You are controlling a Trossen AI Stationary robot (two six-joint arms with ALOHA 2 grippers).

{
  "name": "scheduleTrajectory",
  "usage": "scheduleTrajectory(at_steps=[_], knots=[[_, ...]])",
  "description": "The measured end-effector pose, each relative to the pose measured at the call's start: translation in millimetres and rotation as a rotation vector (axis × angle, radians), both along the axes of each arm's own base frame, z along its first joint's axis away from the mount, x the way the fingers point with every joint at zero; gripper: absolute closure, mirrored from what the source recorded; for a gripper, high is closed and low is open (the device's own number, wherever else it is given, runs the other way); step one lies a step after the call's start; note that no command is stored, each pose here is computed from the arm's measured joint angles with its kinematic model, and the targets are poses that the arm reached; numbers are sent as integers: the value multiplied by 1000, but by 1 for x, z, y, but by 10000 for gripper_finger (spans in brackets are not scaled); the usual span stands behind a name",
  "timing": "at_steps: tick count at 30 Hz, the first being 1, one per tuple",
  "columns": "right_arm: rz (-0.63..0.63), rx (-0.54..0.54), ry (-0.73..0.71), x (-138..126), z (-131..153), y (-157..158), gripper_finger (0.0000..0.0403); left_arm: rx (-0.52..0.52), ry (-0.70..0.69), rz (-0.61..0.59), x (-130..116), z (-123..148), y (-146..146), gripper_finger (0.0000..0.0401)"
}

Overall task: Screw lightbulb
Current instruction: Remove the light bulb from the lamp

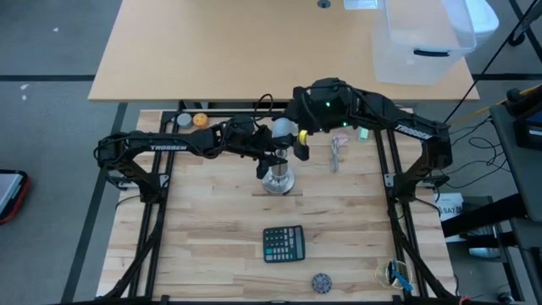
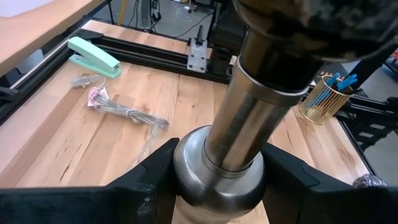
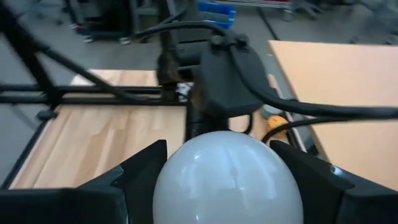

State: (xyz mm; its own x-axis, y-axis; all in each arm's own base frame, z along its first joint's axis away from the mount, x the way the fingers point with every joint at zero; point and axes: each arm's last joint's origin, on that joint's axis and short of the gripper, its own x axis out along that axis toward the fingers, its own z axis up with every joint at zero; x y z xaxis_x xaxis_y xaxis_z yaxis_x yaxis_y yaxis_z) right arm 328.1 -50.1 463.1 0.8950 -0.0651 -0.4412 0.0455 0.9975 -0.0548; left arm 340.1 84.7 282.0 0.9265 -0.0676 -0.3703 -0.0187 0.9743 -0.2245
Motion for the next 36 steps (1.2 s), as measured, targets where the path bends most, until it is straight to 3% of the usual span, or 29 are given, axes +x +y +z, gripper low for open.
scheduleTrajectory(at_steps=[12,20,24,36], knots=[[314,-53,-41,-9,-1,-36,134,1,-11,-45,0,0,-1,226],[487,-57,-108,-1,-8,-52,133,-13,-11,-77,0,0,-1,226],[541,-63,-150,7,-11,-55,132,-24,-7,-79,-1,0,-1,226],[551,-54,-171,13,-14,-59,127,-43,17,-30,-2,-1,0,226]])
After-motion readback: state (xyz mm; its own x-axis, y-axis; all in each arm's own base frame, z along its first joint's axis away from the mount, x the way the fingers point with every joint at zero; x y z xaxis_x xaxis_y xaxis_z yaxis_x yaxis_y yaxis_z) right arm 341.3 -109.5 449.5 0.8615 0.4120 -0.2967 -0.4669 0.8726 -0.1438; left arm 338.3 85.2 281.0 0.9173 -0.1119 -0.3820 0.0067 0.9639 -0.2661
